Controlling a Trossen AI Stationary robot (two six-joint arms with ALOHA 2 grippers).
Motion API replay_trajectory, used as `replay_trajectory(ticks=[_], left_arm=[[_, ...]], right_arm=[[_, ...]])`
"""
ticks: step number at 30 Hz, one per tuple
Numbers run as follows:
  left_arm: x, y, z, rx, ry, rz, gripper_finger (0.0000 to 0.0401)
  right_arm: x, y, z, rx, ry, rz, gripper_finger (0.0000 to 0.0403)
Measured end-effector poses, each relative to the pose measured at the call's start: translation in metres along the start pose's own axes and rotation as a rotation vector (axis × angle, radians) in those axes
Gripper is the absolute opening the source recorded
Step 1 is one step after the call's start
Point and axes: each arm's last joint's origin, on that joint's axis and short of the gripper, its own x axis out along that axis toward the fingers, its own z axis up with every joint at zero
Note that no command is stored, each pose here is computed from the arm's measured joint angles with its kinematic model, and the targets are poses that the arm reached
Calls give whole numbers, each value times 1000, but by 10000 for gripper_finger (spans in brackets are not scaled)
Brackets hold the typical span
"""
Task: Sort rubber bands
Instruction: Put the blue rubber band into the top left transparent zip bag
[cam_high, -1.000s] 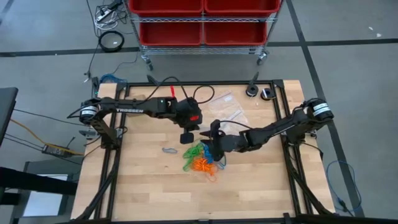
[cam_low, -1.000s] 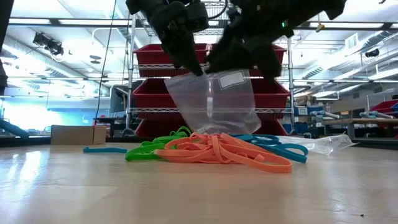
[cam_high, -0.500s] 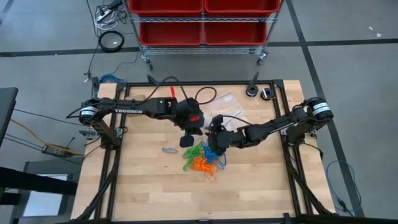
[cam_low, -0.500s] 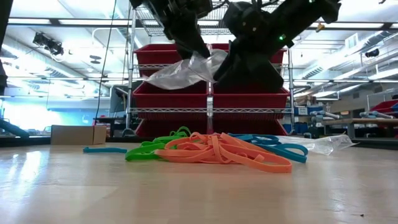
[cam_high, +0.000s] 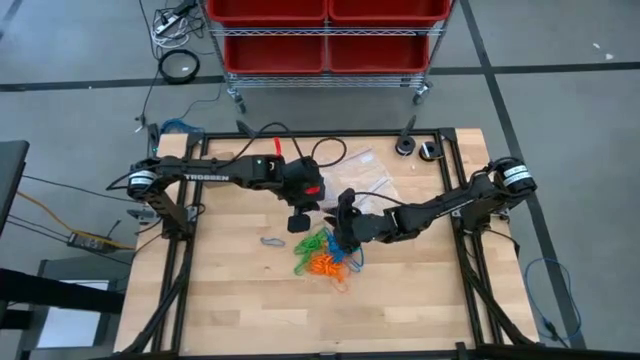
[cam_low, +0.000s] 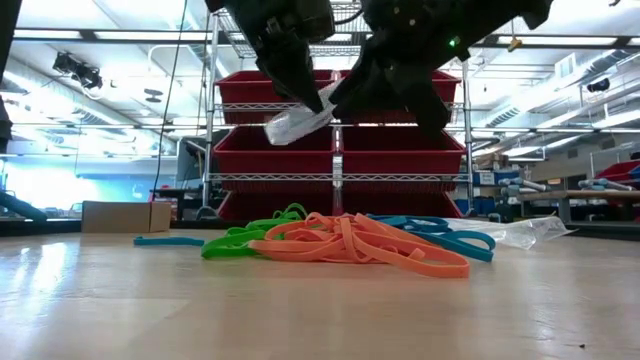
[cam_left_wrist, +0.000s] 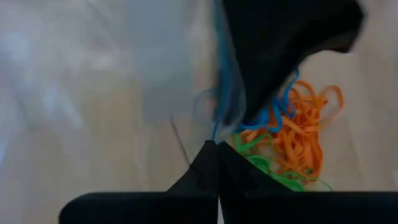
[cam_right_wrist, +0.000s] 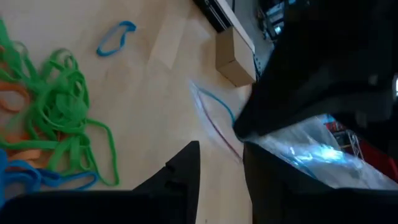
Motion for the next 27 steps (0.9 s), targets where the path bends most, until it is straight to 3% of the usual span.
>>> replay_trajectory(ticks=[10,27], left_arm=[[0,2,5,2,-51,-15,0],[0,1,4,-6,-46,-33,0]], right_arm=[[-3,3,2,23,12,-10,139],[0,-3,2,22,1,-46,139]])
